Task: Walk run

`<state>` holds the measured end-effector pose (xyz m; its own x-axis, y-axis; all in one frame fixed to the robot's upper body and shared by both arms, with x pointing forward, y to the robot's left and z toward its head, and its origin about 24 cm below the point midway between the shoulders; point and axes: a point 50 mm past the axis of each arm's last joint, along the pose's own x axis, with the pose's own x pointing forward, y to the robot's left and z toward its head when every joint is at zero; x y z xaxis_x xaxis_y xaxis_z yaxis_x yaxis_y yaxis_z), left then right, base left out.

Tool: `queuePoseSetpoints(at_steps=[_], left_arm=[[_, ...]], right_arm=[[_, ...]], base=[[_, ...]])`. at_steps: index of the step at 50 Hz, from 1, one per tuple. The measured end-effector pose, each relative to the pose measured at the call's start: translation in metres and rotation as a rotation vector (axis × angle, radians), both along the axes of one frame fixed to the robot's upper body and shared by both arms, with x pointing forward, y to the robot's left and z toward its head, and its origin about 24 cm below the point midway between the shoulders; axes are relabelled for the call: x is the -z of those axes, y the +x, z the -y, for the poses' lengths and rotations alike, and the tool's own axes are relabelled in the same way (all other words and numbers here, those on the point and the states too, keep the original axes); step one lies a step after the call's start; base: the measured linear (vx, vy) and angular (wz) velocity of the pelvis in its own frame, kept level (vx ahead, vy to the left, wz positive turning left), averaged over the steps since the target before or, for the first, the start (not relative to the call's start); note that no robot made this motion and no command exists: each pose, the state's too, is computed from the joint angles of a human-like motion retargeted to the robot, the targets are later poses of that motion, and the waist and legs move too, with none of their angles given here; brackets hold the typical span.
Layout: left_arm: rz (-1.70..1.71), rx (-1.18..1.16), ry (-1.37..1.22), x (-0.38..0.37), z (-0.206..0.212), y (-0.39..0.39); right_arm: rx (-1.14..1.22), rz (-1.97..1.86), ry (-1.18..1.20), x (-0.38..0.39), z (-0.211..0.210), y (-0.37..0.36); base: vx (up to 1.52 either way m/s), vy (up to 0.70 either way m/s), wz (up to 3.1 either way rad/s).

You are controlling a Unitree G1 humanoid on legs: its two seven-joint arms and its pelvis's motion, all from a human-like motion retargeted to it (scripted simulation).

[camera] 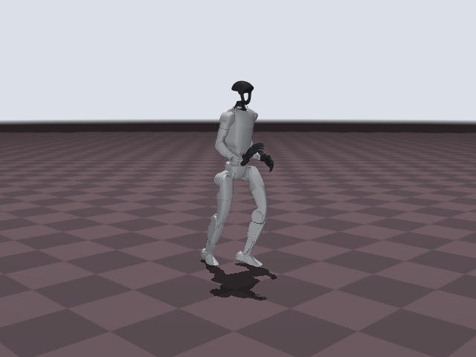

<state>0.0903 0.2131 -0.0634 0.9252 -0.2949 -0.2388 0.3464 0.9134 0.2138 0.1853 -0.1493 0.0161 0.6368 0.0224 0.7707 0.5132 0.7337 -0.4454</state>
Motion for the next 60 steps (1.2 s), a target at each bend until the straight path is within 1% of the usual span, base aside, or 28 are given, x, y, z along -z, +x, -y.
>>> queuePoseSetpoints(at_steps=[2, 4, 8, 10, 12, 14, 16, 20, 23, 25, 28, 30, 32, 35, 38, 43, 46, 48, 50, 51, 52, 54, 55, 57, 60], left_arm=[[0.007, 0.036, 0.066, -0.006, -0.011, -0.004], [0.016, 0.06, 0.085, -0.009, -0.012, -0.002], [0.086, 0.102, 0.045, -0.016, -0.001, 0.025], [0.086, 0.173, 0.017, -0.015, 0.009, 0.038], [0.157, 0.217, 0.009, -0.028, 0.011, 0.067], [0.248, 0.287, -0.011, -0.045, 0.024, 0.093], [0.345, 0.362, -0.006, -0.064, 0.036, 0.11], [0.469, 0.461, -0.01, -0.094, 0.055, 0.122], [0.493, 0.447, -0.013, -0.106, 0.05, 0.117], [0.49, 0.404, 0.001, -0.107, 0.04, 0.112], [0.369, 0.344, 0.05, -0.082, 0.023, 0.089], [0.252, 0.383, 0.093, -0.055, 0.024, 0.068], [0.147, 0.349, 0.133, -0.03, 0.019, 0.056], [-0.04, 0.199, 0.187, 0.007, -0.006, 0.022], [-0.152, 0.111, 0.219, 0.022, -0.019, -0.007], [-0.158, 0.062, 0.298, 0.022, -0.033, -0.021], [-0.12, 0.061, 0.323, 0.017, -0.033, -0.015], [-0.132, 0.083, 0.32, 0.021, -0.028, -0.012], [-0.12, 0.076, 0.296, 0.024, -0.02, 0.0], [-0.091, 0.076, 0.279, 0.023, -0.014, 0.011], [-0.058, 0.081, 0.264, 0.02, -0.008, 0.022], [0.027, 0.121, 0.25, 0.009, 0.0, 0.045], [0.067, 0.155, 0.248, 0.002, 0.004, 0.054], [0.162, 0.23, 0.251, -0.014, 0.013, 0.073], [0.275, 0.302, 0.253, -0.035, 0.023, 0.091]], right_arm=[[-0.011, -0.063, -0.041, 0.002, 0.002, 0.002], [-0.036, -0.147, -0.087, 0.006, 0.002, 0.004], [-0.136, -0.252, -0.19, 0.004, 0.001, 0.015], [-0.136, -0.388, -0.223, 0.024, 0.009, -0.003], [-0.185, -0.435, -0.181, 0.034, -0.003, -0.014], [-0.218, -0.469, -0.118, 0.041, -0.003, -0.026], [-0.174, -0.504, -0.056, 0.049, 0.006, -0.043], [0.041, -0.478, 0.002, 0.051, 0.035, -0.069], [0.15, -0.336, -0.028, 0.044, 0.044, -0.075], [0.139, -0.271, -0.07, 0.04, 0.04, -0.071], [0.064, -0.243, -0.055, 0.037, 0.029, -0.059], [0.104, -0.194, 0.016, 0.031, 0.039, -0.05], [0.095, -0.148, 0.065, 0.025, 0.035, -0.03], [-0.02, -0.167, 0.093, 0.018, 0.019, -0.004], [-0.092, -0.26, 0.084, 0.021, 0.015, 0.008], [-0.203, -0.458, -0.031, 0.02, 0.012, 0.021], [-0.222, -0.538, -0.092, 0.019, 0.011, 0.022], [-0.192, -0.612, -0.09, 0.03, 0.016, 0.008], [-0.129, -0.699, -0.018, 0.052, 0.006, -0.004], [-0.132, -0.741, 0.063, 0.06, -0.002, -0.008], [-0.165, -0.776, 0.143, 0.066, -0.009, -0.013], [-0.307, -0.818, 0.277, 0.069, -0.014, -0.024], [-0.337, -0.86, 0.325, 0.073, -0.012, -0.03], [-0.289, -0.972, 0.346, 0.086, 0.002, -0.04], [-0.199, -0.996, 0.316, 0.088, 0.028, -0.048]], base=[[1.25, -0.01, -0.26], [1.61, -0.09, 0.25], [1.68, -0.32, 0.14], [2.17, 0.06, -0.03], [1.38, 0.02, 0.12], [1.03, -0.02, 0.43], [1.59, -0.12, 0.54], [1.67, -0.18, 1.02], [1.56, -0.23, 0.07], [1.61, -0.21, -0.46], [1.51, -0.12, -0.44], [1.87, -0.03, 0.61], [1.33, -0.04, -0.26], [1.09, -0.01, -0.57], [1.33, 0.07, -0.83], [1.36, 0.13, -0.38], [1.59, 0.02, -0.03], [1.55, -0.03, 0.36], [1.24, -0.1, -0.04], [0.96, -0.11, -0.09], [0.85, -0.1, -0.02], [1.17, -0.11, 0.35], [1.27, -0.09, 0.69], [1.02, -0.09, 0.59], [1.01, -0.16, 0.8]])
